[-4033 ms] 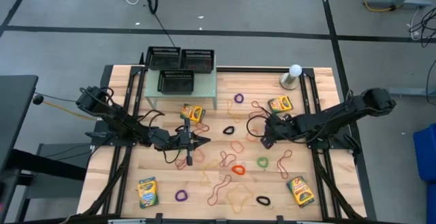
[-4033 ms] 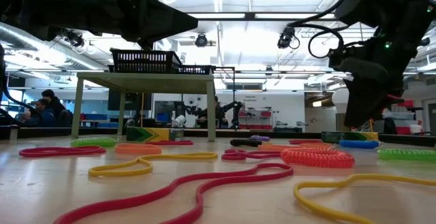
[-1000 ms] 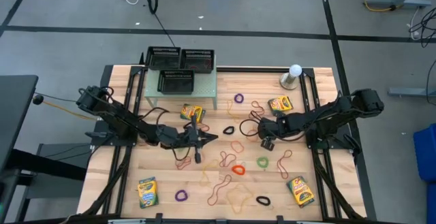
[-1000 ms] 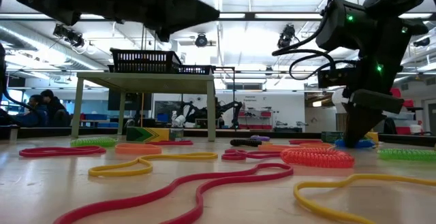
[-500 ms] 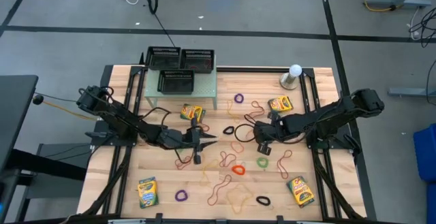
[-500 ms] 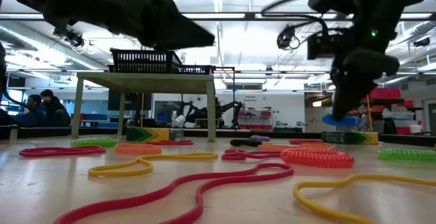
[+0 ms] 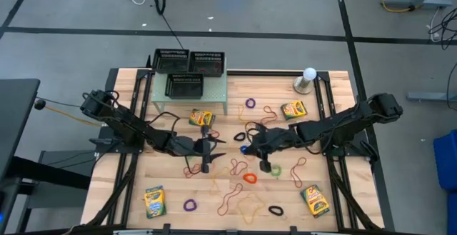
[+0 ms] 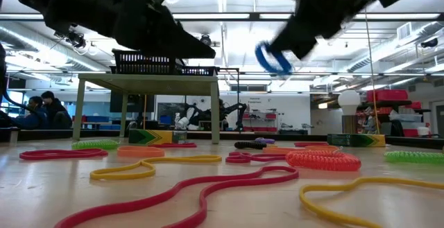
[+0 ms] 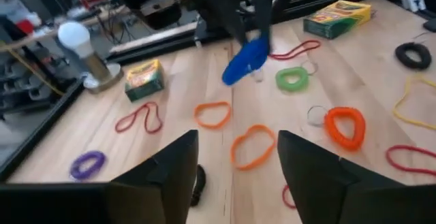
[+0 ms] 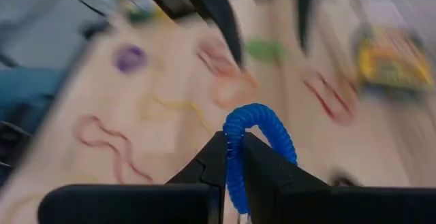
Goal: Pick & Place Office Desk Supplies
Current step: Put the blue spring rubberband into the top left black bin
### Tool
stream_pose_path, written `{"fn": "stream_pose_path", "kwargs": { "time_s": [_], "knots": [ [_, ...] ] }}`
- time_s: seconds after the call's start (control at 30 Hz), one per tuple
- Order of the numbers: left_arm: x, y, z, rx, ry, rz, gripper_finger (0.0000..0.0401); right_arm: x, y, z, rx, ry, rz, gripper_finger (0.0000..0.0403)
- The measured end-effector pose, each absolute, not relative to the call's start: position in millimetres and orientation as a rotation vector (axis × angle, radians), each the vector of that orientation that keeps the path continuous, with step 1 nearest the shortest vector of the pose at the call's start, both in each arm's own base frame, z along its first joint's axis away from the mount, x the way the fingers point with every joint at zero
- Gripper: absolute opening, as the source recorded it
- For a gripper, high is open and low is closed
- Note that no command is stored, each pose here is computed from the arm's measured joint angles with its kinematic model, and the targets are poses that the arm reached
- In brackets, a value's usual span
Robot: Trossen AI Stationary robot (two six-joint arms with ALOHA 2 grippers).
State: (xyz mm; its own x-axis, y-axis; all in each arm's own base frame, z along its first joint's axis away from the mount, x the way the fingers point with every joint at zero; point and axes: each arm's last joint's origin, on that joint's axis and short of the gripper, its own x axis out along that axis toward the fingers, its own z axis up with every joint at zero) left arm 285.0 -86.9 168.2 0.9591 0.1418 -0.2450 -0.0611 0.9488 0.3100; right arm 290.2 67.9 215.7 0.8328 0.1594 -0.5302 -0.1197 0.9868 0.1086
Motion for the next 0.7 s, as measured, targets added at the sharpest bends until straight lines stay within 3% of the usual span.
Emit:
{"fn": "stream_pose_path", "kwargs": {
  "time_s": [0.17, 0.7],
  "knots": [
    [287, -88, 174, 0.307, 0.207, 0.092, 0.0229, 296, 73, 228, 0.04, 0.429, 0.286, 0.0036],
    [308, -98, 201, 0.298, 0.008, -0.061, 0.021, 299, 76, 240, -0.029, 0.283, 0.4, 0.0036]
  ]
}}
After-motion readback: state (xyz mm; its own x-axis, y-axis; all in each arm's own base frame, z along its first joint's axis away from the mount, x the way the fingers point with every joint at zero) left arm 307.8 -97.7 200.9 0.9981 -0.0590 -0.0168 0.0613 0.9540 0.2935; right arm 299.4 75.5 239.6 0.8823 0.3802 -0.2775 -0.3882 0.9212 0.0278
